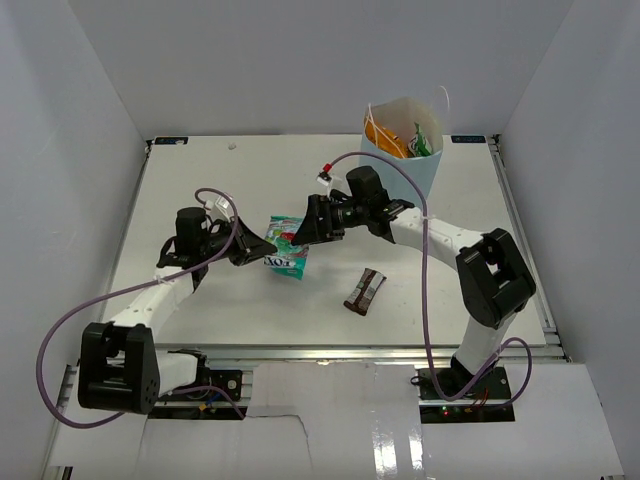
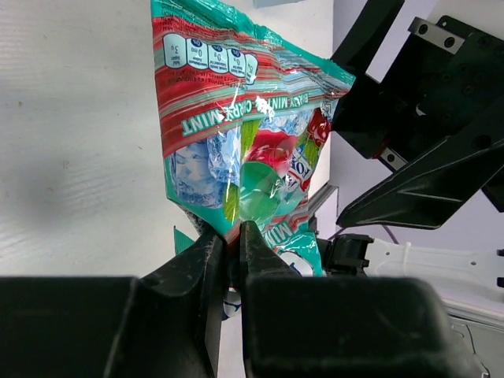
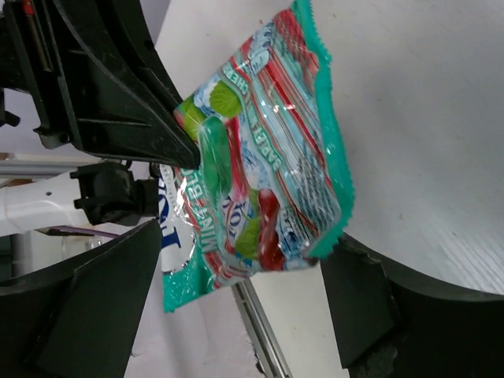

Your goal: Place the snacks into the paper bag

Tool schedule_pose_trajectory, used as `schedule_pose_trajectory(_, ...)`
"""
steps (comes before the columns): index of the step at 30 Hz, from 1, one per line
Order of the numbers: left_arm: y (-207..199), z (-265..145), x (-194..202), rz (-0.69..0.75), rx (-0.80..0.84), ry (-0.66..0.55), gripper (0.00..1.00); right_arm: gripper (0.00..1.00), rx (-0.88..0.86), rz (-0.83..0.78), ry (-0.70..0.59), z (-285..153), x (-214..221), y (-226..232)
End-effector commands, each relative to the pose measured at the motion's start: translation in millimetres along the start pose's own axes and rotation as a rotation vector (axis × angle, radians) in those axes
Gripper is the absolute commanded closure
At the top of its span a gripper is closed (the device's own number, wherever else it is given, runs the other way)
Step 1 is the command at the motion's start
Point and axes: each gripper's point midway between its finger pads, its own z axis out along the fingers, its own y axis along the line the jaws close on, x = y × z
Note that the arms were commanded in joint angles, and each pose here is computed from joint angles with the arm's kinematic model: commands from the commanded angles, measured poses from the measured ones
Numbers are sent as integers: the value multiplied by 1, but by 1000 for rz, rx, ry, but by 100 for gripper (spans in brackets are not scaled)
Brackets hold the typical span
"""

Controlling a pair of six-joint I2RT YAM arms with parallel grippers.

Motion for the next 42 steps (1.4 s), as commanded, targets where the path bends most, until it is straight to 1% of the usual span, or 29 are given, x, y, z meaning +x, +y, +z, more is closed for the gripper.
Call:
schedule_pose_trajectory(1, -36, -11, -8, 62, 109, -49, 94, 15, -110, 9, -38, 7, -16, 36)
schedule_pose_trajectory(2, -38, -12, -6, 61, 116, -47, 93, 17, -115, 13, -33, 8, -14, 36)
schedule_pose_trajectory(5, -46, -15, -4, 66, 144, -43, 92, 30, -153, 14, -14, 13, -8, 44)
schedule_pose_trajectory(6, -48, -16, -4, 70, 156, -39, 92, 41, -167, 13, -9, 14, -6, 48)
schedule_pose_trajectory(8, -49, -15, -1, 66, 164, -30, 89, 52, -201, -2, -10, 14, -8, 55)
schedule_pose_trajectory(9, -50, -16, 0, 67, 169, -24, 87, 62, -212, -13, -12, 14, -10, 58)
schedule_pose_trajectory(10, -50, -16, 0, 67, 171, -22, 86, 68, -221, -38, -16, 12, -12, 61)
schedule_pose_trajectory(11, -51, -16, 1, 67, 172, -20, 80, 73, -231, -65, -27, 10, -18, 65)
schedule_pose_trajectory(12, -50, -16, 1, 65, 170, -20, 75, 81, -233, -83, -31, 8, -21, 67)
schedule_pose_trajectory(13, -50, -17, 1, 70, 165, -21, 67, 84, -245, -106, -30, 5, -22, 72)
schedule_pose_trajectory(14, -51, -18, 1, 71, 151, -17, 53, 91, -256, -168, -42, 2, -29, 77)
schedule_pose_trajectory(16, -48, -21, -2, 89, 106, -30, 43, 92, -258, -233, -43, -5, -34, 83)
schedule_pose_trajectory(17, -44, -23, 0, 108, 70, -24, 39, 92, -258, -321, -54, -10, -38, 81)
schedule_pose_trajectory(18, -56, -30, -9, 158, 68, -58, 33, 92, -254, -363, -51, -16, -43, 85)
schedule_pose_trajectory(19, -55, -33, -16, 181, 34, -94, 30, 92, -267, -426, -54, -24, -46, 91)
schedule_pose_trajectory(20, -60, -42, -16, 228, 18, -112, 26, 92, -267, -570, -77, -33, -58, 93)
schedule_pose_trajectory(23, -74, -58, -32, 307, -24, -205, 20, 92, -268, -730, -64, -60, -64, 97)
schedule_pose_trajectory(24, -82, -66, -35, 345, -23, -243, 16, 92, -277, -893, -99, -73, -78, 107)
schedule_pose_trajectory(25, -88, -70, -38, 364, -18, -264, 12, 92, -264, -923, -96, -85, -78, 113)
schedule_pose_trajectory(26, -89, -73, -40, 373, -29, -286, 10, 92, -227, -960, -129, -98, -91, 110)
schedule_pose_trajectory(27, -92, -76, -40, 385, -24, -295, 10, 92, -203, -1026, -180, -114, -107, 123)
schedule_pose_trajectory(29, -87, -75, -37, 379, -28, -290, 10, 92, -116, -1060, -257, -144, -138, 121)
schedule_pose_trajectory(30, -86, -75, -35, 374, -29, -286, 10, 92, -71, -1107, -312, -163, -156, 133)
schedule_pose_trajectory(32, -78, -71, -30, 359, -32, -271, 10, 92, 33, -1141, -387, -195, -185, 130)
schedule_pose_trajectory(33, -77, -71, -30, 359, -30, -274, 10, 92, 113, -1180, -445, -219, -204, 133)
schedule_pose_trajectory(35, -73, -69, -28, 355, -32, -271, 10, 92, 197, -1214, -499, -240, -223, 135)
schedule_pose_trajectory(38, -70, -68, -28, 358, -34, -271, 10, 92, 386, -1261, -579, -271, -253, 127)
schedule_pose_trajectory(41, -69, -66, -28, 364, -34, -267, 10, 92, 616, -1237, -633, -294, -281, 96)
schedule_pose_trajectory(42, -69, -66, -28, 365, -34, -265, 10, 92, 652, -1237, -635, -296, -285, 89)
